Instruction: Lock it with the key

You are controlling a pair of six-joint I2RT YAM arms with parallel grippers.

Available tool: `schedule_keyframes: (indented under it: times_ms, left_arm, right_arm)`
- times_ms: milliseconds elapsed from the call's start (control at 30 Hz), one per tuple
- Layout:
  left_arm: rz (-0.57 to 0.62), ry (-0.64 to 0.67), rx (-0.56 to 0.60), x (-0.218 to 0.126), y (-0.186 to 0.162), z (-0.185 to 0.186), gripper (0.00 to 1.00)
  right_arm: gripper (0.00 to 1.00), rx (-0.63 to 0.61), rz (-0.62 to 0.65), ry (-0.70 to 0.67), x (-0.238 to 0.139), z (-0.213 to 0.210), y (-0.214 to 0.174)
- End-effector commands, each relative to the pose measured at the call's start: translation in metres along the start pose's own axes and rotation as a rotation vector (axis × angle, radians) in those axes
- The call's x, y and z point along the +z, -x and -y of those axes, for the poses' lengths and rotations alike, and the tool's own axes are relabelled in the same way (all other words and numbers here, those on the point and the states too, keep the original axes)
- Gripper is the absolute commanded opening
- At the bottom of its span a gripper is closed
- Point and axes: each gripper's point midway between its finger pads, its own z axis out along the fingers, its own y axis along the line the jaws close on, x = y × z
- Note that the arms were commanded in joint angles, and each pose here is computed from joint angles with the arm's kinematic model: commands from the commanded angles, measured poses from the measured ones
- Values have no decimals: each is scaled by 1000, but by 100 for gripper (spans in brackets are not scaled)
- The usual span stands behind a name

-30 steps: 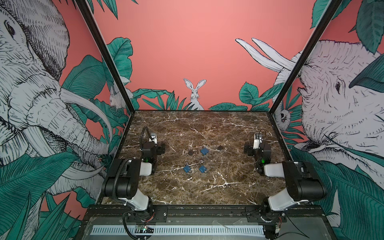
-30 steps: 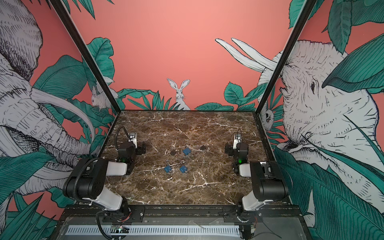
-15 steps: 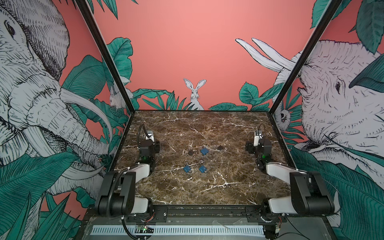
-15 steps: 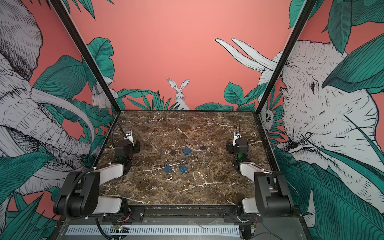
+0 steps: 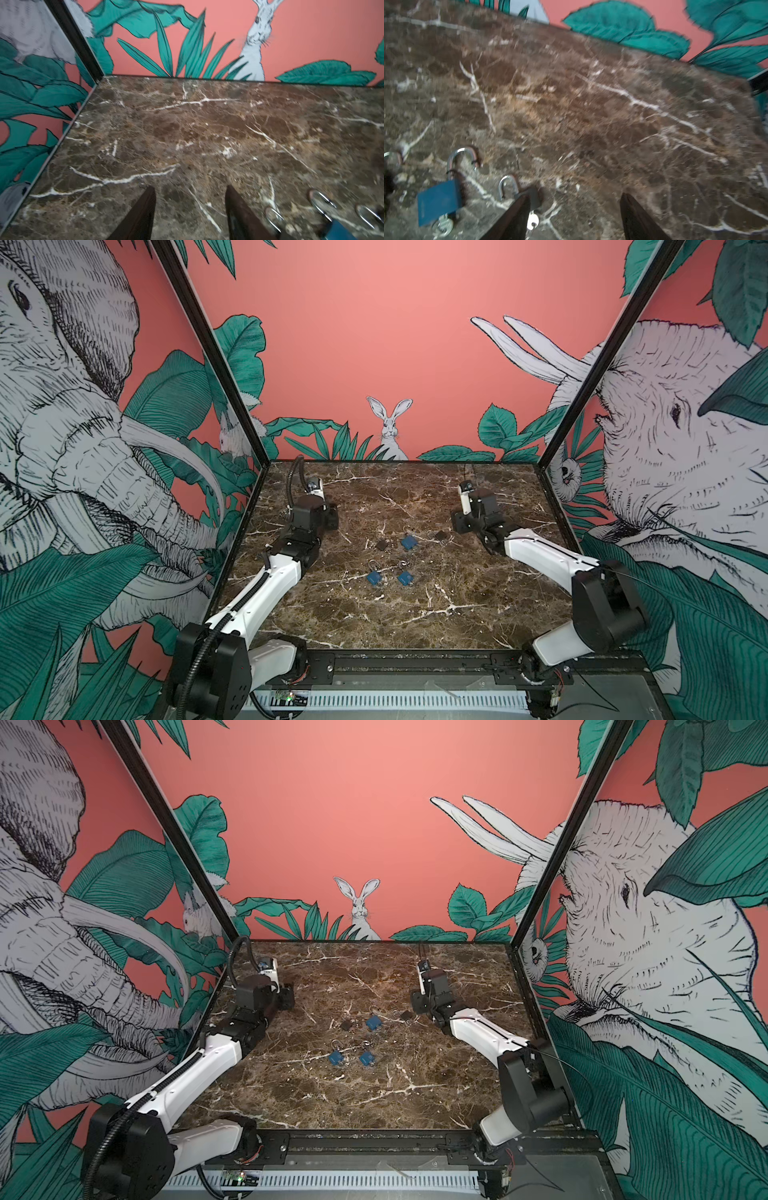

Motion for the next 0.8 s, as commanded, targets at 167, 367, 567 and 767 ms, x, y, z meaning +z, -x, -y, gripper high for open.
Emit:
schedule_keyframes:
  times_ms: [167,367,567,767]
  left_arm:
    - [-116,-74,-80,0,-24,20,49]
    - [-132,-102,-72,4,-24,28,46]
    - [-132,-109,-78,6,-24,30,45]
    - [-137,-116,-77,7,-26,31,44]
  right_arm:
    - [52,-23,-191,125,29,-35,-34]
    - [50,-35,-241,138,42,-41,-43]
    - [49,-63,-287,163,51,-52,-53]
    - [47,-76,-311,158,55,-54,-61]
